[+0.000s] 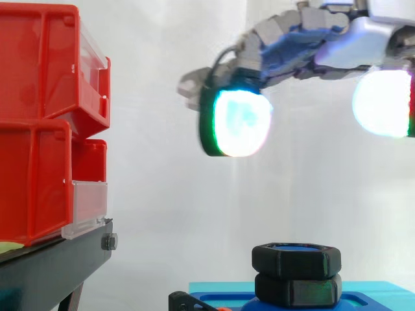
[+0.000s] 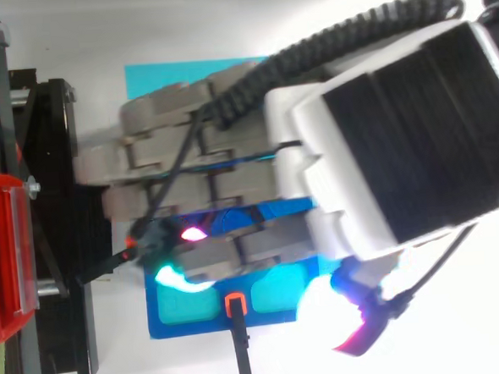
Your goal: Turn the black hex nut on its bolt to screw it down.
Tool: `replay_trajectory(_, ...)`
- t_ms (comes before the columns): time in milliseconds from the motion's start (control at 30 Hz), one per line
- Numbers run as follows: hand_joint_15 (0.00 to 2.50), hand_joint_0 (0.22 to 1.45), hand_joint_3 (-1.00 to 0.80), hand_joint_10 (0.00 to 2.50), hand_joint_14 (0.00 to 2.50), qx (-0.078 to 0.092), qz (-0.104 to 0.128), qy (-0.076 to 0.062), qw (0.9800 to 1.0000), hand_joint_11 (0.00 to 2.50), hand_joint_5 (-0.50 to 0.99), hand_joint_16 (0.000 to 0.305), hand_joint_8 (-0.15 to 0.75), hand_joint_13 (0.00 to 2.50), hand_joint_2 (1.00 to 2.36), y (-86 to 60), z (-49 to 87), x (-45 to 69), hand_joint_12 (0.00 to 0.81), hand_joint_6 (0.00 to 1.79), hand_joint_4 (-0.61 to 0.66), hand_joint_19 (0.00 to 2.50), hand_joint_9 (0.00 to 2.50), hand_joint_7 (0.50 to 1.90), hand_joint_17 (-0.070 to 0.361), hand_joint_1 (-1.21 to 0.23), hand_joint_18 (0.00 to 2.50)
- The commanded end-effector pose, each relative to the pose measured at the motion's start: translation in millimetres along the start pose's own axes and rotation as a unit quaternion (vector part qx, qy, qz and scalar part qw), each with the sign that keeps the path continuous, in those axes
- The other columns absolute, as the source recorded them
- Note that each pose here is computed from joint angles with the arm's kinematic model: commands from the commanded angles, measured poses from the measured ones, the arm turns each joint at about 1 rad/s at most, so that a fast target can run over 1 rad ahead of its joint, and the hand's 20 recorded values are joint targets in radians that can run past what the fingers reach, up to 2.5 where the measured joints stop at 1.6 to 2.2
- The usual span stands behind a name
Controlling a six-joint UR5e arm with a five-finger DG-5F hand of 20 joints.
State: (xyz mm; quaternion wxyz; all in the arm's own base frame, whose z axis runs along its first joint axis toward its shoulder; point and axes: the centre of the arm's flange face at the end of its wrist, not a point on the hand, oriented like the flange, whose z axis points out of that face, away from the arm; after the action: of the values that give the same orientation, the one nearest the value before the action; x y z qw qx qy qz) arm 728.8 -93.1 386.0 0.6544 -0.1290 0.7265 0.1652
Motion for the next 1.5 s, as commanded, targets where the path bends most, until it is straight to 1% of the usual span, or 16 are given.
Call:
replay_trajectory(0, 0.0, 0.4, -0.5, 0.0, 0.0, 0.015, 0.021, 0.06, 0.9979, 0.03, -0.24, 0.061, 0.284, 0.19, 1.0, 12.3, -36.8, 2.7, 0.394, 0.5, 0.2, 0.11, 0.31, 0.82, 0.138, -0.52, 0.27)
replay_trajectory(300, 0.0, 0.41, -0.5, 0.0, 0.0, 0.048, 0.073, 0.027, 0.9958, 0.02, -0.24, 0.06, 0.28, 0.18, 1.0, 30.9, -91.4, 15.3, 0.388, 0.5, 0.2, 0.12, 0.31, 0.82, 0.135, -0.48, 0.27)
replay_trajectory(567, 0.0, 0.43, -0.5, 0.0, 0.0, 0.08, 0.134, 0.01, 0.9877, 0.03, -0.24, 0.059, 0.276, 0.18, 1.0, 39.9, -117.2, 25.6, 0.383, 0.5, 0.19, 0.13, 0.31, 0.81, 0.132, -0.47, 0.26)
replay_trajectory(633, 0.0, 0.43, -0.5, 0.0, 0.0, 0.091, 0.161, 0.008, 0.9827, 0.02, -0.24, 0.058, 0.274, 0.18, 1.0, 39.6, -117.9, 27.8, 0.38, 0.5, 0.19, 0.13, 0.32, 0.81, 0.132, -0.47, 0.26)
replay_trajectory(800, 0.0, 0.44, -0.5, 0.0, 0.0, 0.11, 0.251, 0.002, 0.9618, 0.03, -0.24, 0.058, 0.275, 0.18, 1.0, 39.2, -118.0, 29.7, 0.377, 0.5, 0.19, 0.13, 0.33, 0.81, 0.13, -0.47, 0.26)
replay_trajectory(867, 0.0, 0.44, -0.5, 0.0, 0.0, 0.115, 0.27, -0.002, 0.9559, 0.03, -0.24, 0.057, 0.273, 0.18, 1.0, 38.1, -118.2, 29.6, 0.375, 0.5, 0.19, 0.14, 0.33, 0.81, 0.129, -0.47, 0.26)
replay_trajectory(900, 0.0, 0.44, -0.5, 0.0, 0.0, 0.119, 0.294, -0.007, 0.9485, 0.03, -0.24, 0.057, 0.273, 0.18, 1.0, 37.9, -117.7, 28.9, 0.375, 0.5, 0.19, 0.14, 0.33, 0.81, 0.128, -0.47, 0.26)
replay_trajectory(933, 0.0, 0.45, -0.5, 0.0, 0.0, 0.119, 0.294, -0.007, 0.9485, 0.03, -0.24, 0.057, 0.273, 0.18, 1.0, 37.9, -117.7, 28.9, 0.374, 0.5, 0.19, 0.14, 0.33, 0.81, 0.128, -0.47, 0.26)
replay_trajectory(967, 0.0, 0.44, -0.5, 0.0, 0.0, 0.12, 0.317, -0.01, 0.9408, 0.03, -0.24, 0.057, 0.272, 0.18, 1.0, 37.7, -117.8, 29.5, 0.374, 0.5, 0.19, 0.13, 0.33, 0.81, 0.128, -0.47, 0.26)
replay_trajectory(1000, 0.0, 0.45, -0.5, 0.0, 0.0, 0.12, 0.327, -0.012, 0.9373, 0.03, -0.24, 0.057, 0.272, 0.18, 1.0, 37.5, -117.8, 29.5, 0.374, 0.5, 0.19, 0.14, 0.33, 0.81, 0.128, -0.47, 0.26)
replay_trajectory(1033, 0.0, 0.45, -0.5, 0.0, 0.0, 0.122, 0.356, -0.019, 0.9264, 0.02, -0.24, 0.057, 0.271, 0.18, 1.0, 37.3, -116.9, 28.9, 0.373, 0.5, 0.19, 0.14, 0.33, 0.81, 0.128, -0.47, 0.26)
replay_trajectory(1100, 0.0, 0.45, -0.5, 0.0, 0.0, 0.124, 0.373, -0.026, 0.919, 0.03, -0.24, 0.056, 0.269, 0.18, 1.0, 36.2, -116.5, 28.3, 0.372, 0.5, 0.19, 0.13, 0.32, 0.81, 0.127, -0.47, 0.26)
replay_trajectory(1167, 0.0, 0.45, -0.5, 0.0, 0.0, 0.14, 0.408, -0.046, 0.9008, 0.03, -0.24, 0.056, 0.268, 0.18, 1.0, 31.4, -116.0, 27.8, 0.371, 0.5, 0.19, 0.13, 0.33, 0.81, 0.127, -0.47, 0.26)
replay_trajectory(1200, 0.0, 0.45, -0.5, 0.0, 0.0, 0.14, 0.408, -0.046, 0.9008, 0.02, -0.24, 0.056, 0.268, 0.18, 1.0, 31.4, -116.0, 27.8, 0.369, 0.5, 0.19, 0.13, 0.33, 0.81, 0.127, -0.47, 0.26)
replay_trajectory(1333, 0.0, 0.46, -0.5, 0.0, 0.0, 0.173, 0.438, -0.071, 0.8793, 0.02, -0.24, 0.055, 0.265, 0.19, 1.0, 24.3, -118.0, 27.4, 0.364, 0.5, 0.19, 0.13, 0.35, 0.81, 0.124, -0.47, 0.27)
replay_trajectory(1467, 0.0, 0.46, -0.5, 0.0, 0.0, 0.189, 0.441, -0.08, 0.8737, 0.03, -0.24, 0.055, 0.261, 0.2, 1.0, 23.4, -117.4, 27.3, 0.36, 0.5, 0.18, 0.12, 0.36, 0.81, 0.124, -0.48, 0.27)
